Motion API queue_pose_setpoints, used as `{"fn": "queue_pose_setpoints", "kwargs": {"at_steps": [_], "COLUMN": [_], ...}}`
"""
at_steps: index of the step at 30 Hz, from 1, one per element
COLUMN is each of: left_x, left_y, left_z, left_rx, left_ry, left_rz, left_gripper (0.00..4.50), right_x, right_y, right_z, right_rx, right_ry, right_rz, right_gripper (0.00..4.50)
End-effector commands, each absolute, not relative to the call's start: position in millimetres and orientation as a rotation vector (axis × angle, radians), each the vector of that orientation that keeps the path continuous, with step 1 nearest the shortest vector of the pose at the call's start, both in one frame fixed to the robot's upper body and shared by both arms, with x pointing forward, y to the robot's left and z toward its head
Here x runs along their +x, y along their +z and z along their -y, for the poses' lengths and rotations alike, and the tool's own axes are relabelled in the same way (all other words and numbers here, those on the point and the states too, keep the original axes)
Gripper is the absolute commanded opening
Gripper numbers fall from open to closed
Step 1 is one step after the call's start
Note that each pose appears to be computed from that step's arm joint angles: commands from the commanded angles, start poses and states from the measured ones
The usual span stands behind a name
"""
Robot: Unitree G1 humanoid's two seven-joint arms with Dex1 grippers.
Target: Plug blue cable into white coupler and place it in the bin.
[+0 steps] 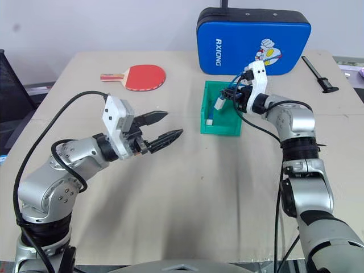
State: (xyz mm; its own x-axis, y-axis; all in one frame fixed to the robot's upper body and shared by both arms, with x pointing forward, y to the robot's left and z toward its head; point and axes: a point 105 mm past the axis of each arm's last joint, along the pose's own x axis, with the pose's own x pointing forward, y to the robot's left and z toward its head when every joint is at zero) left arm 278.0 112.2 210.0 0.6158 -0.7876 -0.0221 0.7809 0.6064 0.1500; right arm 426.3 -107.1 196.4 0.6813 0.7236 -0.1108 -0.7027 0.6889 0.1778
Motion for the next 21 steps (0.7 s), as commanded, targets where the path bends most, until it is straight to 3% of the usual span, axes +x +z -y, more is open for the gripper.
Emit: {"fn": "queue_pose_setpoints", "kwargs": {"at_steps": [1,2,8,11,14,17,21], "left_x": [277.0,277.0,272.1,271.0,271.7,271.9,261.3], "left_y": [222.9,222.7,216.0,210.8,199.3,172.0,136.1], "left_z": [-112.5,-112.4,-111.1,-113.8,-123.5,-144.2,-162.2], "left_rx": [0.175,0.176,0.174,0.184,0.208,0.227,0.241], "left_ry": [-0.885,-0.883,-0.873,-0.852,-0.794,-0.725,-0.696], "left_rz": [0.113,0.113,0.095,0.083,0.060,-0.019,-0.112], "left_gripper": [3.92,3.92,3.92,3.92,3.92,3.92,3.92], "right_x": [435.5,436.6,426.7,405.5,365.7,323.7,290.9], "right_y": [216.6,216.7,222.7,221.7,204.3,183.4,148.9], "right_z": [107.8,109.1,129.5,144.4,164.6,177.0,201.1], "right_rx": [0.063,0.054,-0.005,-0.009,-0.037,-0.047,-0.084], "right_ry": [0.800,0.799,0.788,0.814,0.873,0.967,0.923], "right_rz": [-0.101,-0.101,-0.082,-0.093,-0.141,-0.160,-0.108], "right_gripper": [0.79,1.10,4.03,4.03,4.03,4.03,4.03]}}
